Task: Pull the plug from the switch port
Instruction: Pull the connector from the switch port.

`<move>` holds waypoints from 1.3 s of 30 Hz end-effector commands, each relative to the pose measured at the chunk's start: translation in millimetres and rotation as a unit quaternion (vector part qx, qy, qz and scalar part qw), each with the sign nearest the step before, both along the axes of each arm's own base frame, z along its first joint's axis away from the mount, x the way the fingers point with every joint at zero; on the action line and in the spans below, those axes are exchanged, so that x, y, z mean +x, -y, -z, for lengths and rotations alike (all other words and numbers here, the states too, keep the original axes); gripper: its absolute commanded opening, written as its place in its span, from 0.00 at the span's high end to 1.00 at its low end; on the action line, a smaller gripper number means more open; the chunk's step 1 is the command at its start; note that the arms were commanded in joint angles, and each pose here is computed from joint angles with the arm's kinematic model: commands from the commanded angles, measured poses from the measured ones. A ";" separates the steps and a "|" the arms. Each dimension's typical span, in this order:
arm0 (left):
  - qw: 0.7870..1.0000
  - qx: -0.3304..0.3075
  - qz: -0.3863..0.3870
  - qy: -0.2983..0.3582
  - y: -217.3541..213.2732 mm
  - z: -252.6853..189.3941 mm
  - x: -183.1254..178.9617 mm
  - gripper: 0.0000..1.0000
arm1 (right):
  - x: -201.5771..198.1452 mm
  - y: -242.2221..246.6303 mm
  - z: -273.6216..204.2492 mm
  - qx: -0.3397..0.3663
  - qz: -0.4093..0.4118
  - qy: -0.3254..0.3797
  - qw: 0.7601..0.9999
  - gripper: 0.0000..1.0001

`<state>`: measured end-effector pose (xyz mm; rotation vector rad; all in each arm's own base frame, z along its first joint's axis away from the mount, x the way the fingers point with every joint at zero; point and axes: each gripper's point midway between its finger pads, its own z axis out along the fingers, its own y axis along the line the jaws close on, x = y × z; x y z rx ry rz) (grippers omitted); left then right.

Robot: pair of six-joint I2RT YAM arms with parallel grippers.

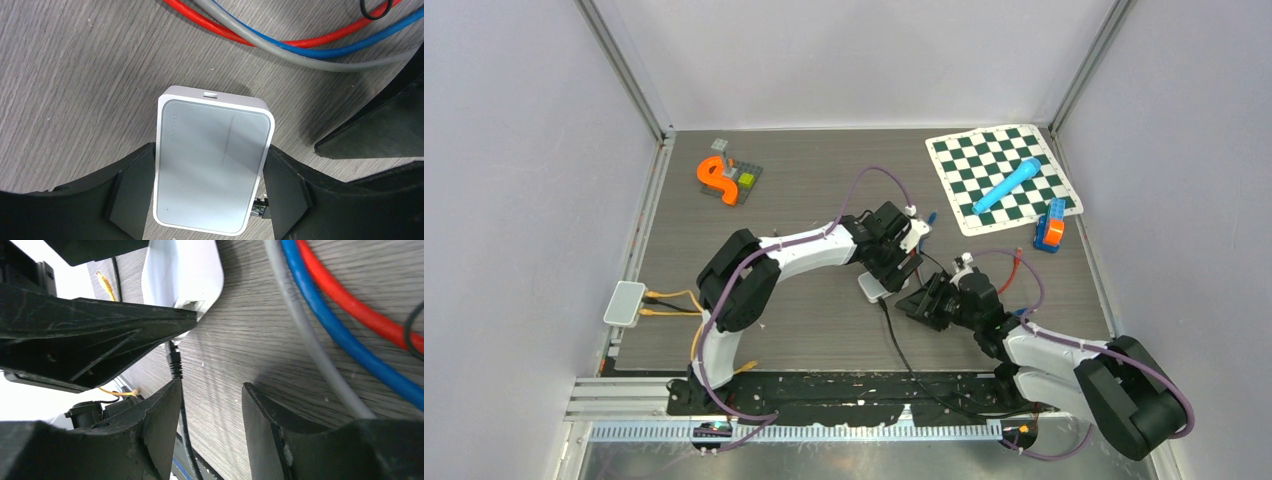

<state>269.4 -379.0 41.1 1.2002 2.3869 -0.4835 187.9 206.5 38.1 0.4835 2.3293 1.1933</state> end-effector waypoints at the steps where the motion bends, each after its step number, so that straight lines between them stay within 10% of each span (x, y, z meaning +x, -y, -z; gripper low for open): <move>1: 1.000 -0.019 -0.010 0.010 10.7 -14.8 8.0 0.57 | 15.1 -17.5 -34.8 0.044 -0.007 0.053 0.998 0.45; 39: 0.999 -0.031 -0.028 -0.028 14.8 -13.7 1.7 0.59 | 34.2 -40.5 -27.9 0.054 0.065 0.069 0.994 0.52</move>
